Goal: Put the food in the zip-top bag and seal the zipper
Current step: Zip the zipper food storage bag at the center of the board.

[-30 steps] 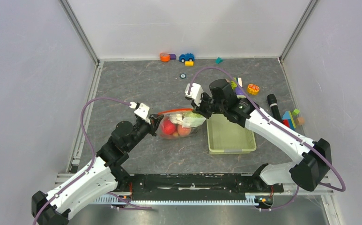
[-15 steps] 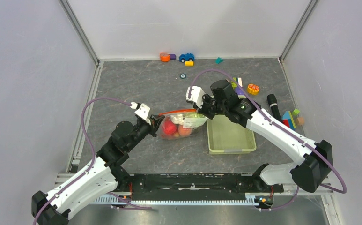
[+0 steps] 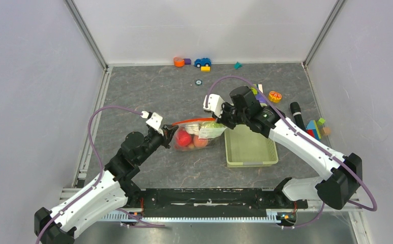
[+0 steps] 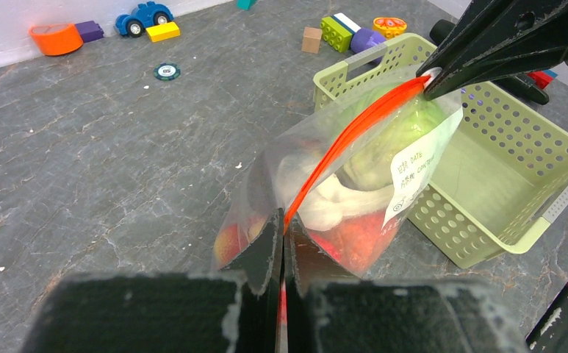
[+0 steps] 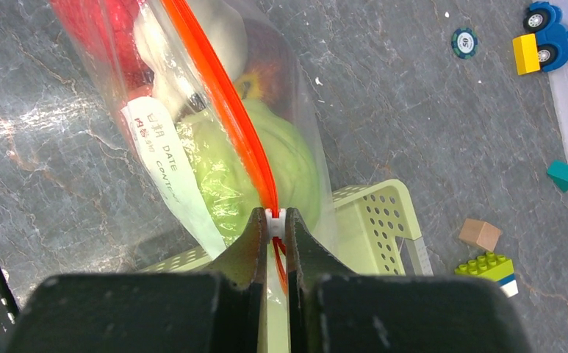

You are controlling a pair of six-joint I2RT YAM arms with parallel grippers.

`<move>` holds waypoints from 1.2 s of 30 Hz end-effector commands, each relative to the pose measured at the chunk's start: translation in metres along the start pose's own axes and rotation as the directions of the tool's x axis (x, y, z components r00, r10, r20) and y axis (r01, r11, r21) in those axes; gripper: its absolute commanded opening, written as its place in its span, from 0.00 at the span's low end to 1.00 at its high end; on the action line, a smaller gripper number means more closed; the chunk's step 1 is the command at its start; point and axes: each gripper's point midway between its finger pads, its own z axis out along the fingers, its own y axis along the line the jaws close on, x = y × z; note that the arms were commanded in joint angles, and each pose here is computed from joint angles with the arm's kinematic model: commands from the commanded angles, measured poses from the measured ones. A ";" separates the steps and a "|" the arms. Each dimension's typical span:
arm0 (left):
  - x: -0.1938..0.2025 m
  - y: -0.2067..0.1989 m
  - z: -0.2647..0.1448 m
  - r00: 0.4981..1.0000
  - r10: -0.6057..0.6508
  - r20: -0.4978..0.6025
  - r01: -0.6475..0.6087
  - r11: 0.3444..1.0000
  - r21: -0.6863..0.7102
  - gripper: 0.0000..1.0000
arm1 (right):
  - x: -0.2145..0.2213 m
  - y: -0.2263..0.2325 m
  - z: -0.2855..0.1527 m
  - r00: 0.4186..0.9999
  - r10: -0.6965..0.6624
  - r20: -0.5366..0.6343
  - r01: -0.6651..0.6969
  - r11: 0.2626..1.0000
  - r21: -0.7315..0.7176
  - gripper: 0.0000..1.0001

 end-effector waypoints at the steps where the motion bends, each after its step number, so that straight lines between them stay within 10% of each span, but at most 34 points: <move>1: -0.019 0.024 -0.004 0.997 0.013 0.073 -0.004 0.993 -0.122 0.02 | 0.022 -0.036 -0.027 0.993 0.004 -0.119 0.015 0.987 0.157 0.08; 36: -0.015 0.031 -0.005 0.998 0.017 0.068 -0.006 0.987 -0.160 0.02 | 0.050 -0.052 -0.037 0.970 0.052 -0.238 0.000 0.977 0.215 0.12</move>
